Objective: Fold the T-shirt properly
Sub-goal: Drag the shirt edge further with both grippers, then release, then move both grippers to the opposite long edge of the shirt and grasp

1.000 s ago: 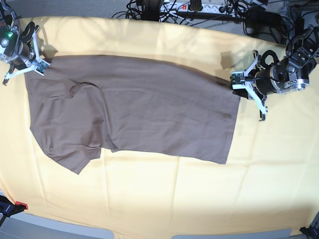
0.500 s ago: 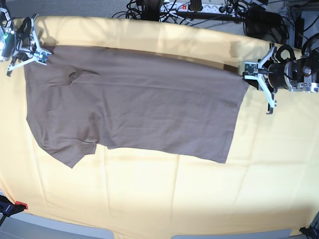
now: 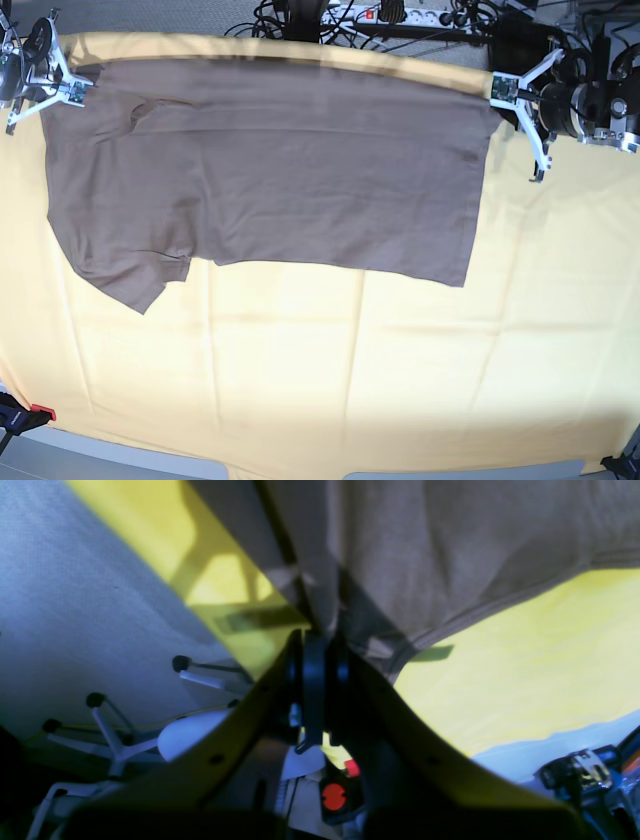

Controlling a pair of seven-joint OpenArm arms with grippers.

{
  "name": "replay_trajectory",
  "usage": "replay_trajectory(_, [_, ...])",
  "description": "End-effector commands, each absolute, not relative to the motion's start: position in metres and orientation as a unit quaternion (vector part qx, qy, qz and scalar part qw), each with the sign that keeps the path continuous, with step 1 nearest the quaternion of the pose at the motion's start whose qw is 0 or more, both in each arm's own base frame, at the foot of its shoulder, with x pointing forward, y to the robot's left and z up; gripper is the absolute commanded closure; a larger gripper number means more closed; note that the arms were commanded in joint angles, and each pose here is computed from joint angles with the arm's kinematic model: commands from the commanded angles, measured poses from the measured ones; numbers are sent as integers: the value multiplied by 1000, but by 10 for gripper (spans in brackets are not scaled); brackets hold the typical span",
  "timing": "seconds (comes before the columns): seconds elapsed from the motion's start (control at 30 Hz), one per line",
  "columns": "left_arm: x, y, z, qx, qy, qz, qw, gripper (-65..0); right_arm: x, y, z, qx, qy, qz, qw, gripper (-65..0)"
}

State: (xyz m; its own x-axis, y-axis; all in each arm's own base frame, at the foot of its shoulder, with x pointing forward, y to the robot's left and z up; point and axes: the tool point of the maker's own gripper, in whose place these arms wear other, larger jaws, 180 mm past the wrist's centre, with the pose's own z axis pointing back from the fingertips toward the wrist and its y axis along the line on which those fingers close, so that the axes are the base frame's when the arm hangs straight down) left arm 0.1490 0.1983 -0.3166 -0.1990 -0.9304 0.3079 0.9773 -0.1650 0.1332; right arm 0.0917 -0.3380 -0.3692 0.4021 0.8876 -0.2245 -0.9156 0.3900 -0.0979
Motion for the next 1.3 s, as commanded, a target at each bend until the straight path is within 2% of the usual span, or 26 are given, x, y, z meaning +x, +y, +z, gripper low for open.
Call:
replay_trajectory(0.0, [155,208,-311,-56,-144,-766,624,0,99,-351,-360,-135,79,547,822,0])
replay_trajectory(0.13, [155,207,-311,-59,-145,-764,626,0,103,-348,-361,-135,65,534,832,0])
replay_trajectory(0.17, [154,205,-311,-64,-145,-761,629,0,104,-348,-361,-136,62,528,836,-41])
replay_trajectory(0.2, [153,205,-310,-66,-146,-760,630,-36,104,-349,-361,-138,61,526,837,-123])
replay_trajectory(0.27, [154,204,-310,-66,-147,-760,629,-171,104,-349,-361,-137,62,528,836,-295])
replay_trajectory(0.3, [156,205,-309,-63,-148,-761,629,-238,104,-348,-361,-136,62,529,835,-357])
replay_trajectory(0.33, [158,207,-308,-56,-147,-761,630,-292,104,-347,-360,-136,61,532,833,-381])
replay_trajectory(0.37, [161,208,-307,-51,-144,-758,634,-319,105,-345,-359,-136,60,535,832,-381])
replay_trajectory(0.57, [176,214,-293,-40,-136,-726,672,-321,116,-340,-344,-166,47,534,828,-381])
replay_trajectory(0.8, [209,202,-260,-36,-192,-706,680,-321,145,-347,-310,-222,11,518,826,-381])
replay_trajectory(0.93, [223,202,-251,-27,-211,-698,684,-321,164,-354,-288,-231,-29,483,844,-381])
replay_trajectory(1.13, [287,213,-254,-22,-302,-573,762,-321,197,-344,-263,-210,-143,427,868,-379])
replay_trajectory(1.27, [322,228,-268,-79,-330,-476,811,-321,201,-344,-260,-213,-154,420,869,-379])
